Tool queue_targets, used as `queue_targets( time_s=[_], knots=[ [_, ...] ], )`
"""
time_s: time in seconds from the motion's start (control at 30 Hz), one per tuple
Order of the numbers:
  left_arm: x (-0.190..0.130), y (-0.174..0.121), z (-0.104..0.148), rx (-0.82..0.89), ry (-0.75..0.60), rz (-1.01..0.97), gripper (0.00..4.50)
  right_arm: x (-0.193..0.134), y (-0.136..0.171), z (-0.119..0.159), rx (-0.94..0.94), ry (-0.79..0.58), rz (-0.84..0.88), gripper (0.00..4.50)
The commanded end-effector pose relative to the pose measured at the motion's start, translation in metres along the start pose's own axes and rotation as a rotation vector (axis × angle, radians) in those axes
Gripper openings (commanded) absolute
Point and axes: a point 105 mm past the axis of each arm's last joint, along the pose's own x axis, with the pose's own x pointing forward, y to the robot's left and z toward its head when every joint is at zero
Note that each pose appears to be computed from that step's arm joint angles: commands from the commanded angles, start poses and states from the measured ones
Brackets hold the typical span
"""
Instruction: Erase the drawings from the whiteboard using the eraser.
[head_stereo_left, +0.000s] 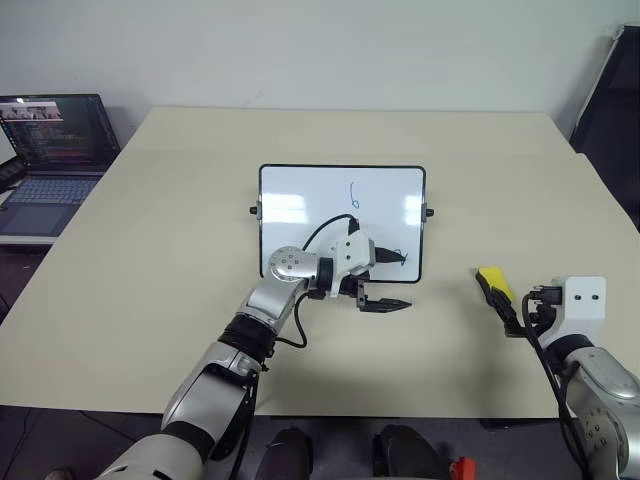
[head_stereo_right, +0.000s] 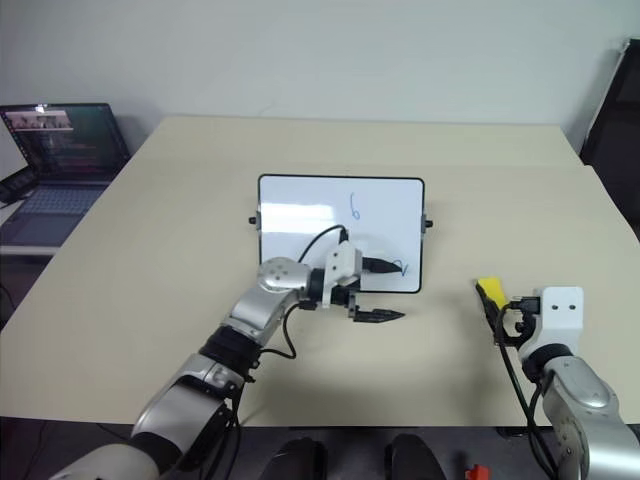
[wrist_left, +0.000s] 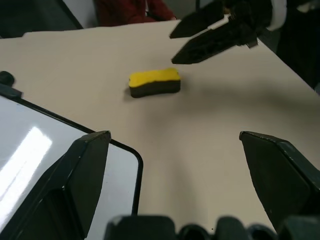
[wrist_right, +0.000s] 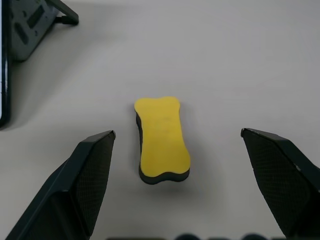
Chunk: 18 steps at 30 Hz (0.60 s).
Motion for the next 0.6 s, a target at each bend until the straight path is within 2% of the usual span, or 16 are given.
queue_targets(
  time_s=[0.03,0.3,0.6],
  knots=[
    [0.002,0.000,0.009,0.051,-0.017,-0.020,4.50,0.003,-0.006,0.010,-0.018,-0.044,-0.006,4.43],
    [0.003,0.000,0.007,0.089,0.005,0.017,4.50,0.022,-0.002,0.010,-0.021,-0.044,0.050,4.43],
    [0.010,0.003,0.015,0.085,-0.023,0.080,4.50,0.028,0.006,0.011,-0.020,-0.043,0.084,4.43]
  ],
)
